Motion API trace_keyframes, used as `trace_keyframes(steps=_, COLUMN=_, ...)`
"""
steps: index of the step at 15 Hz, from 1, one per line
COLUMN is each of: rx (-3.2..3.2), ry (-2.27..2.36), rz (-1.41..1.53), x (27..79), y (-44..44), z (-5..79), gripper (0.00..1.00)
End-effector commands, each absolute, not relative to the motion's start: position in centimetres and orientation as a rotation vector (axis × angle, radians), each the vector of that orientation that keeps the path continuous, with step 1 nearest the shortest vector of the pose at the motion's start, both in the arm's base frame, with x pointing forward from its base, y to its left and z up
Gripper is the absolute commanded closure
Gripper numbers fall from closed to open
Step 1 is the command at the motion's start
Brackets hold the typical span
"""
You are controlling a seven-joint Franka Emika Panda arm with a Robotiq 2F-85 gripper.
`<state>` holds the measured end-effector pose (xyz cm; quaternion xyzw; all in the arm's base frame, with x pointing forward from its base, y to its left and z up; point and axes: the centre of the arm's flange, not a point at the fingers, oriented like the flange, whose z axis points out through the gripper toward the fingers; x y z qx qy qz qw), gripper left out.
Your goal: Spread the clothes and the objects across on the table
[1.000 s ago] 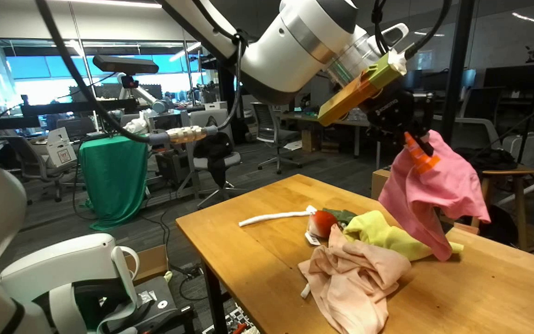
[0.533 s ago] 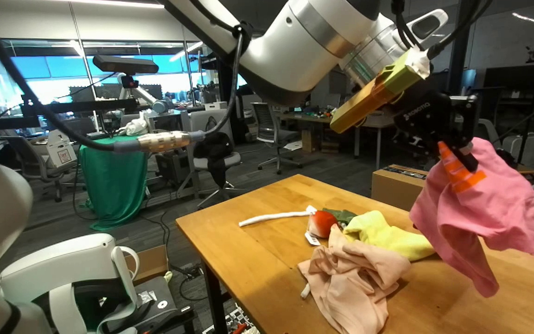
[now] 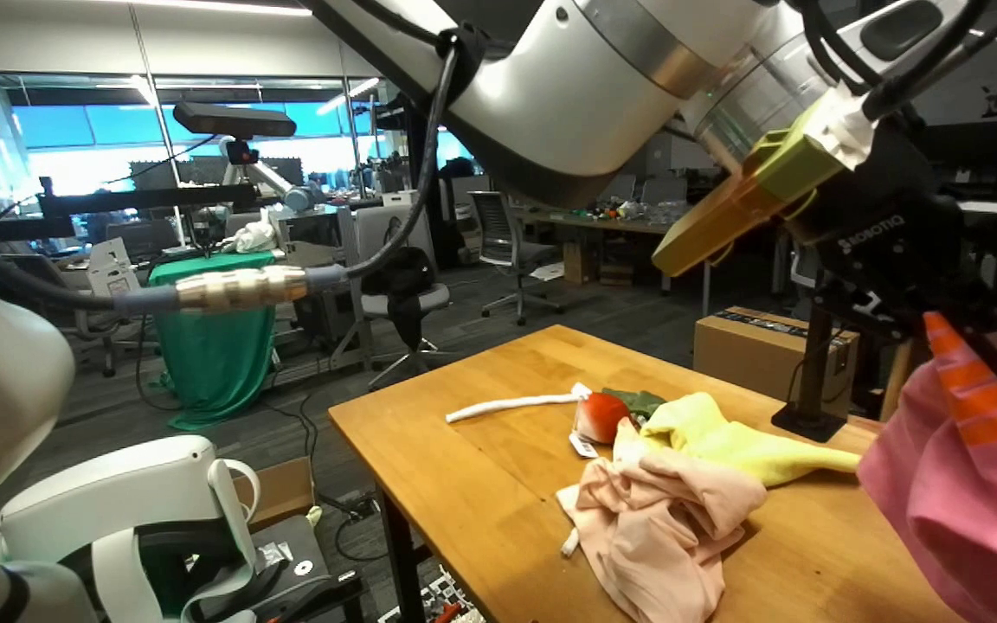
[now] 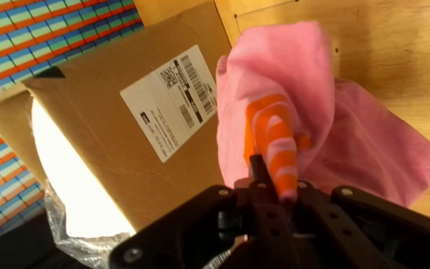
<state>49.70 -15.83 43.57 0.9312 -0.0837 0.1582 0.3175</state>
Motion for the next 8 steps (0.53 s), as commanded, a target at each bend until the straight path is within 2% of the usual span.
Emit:
trace_keyframes(steps=1, rx=2.395, ry=-0.350, rz=0.408, x=47.7, y=-18.4, z=43.9, gripper=0.98)
trace_keyframes(steps=8, rx=2.299, ry=-0.528, rz=0.367, x=46.3, y=-22.6, z=43.4, gripper=0.99)
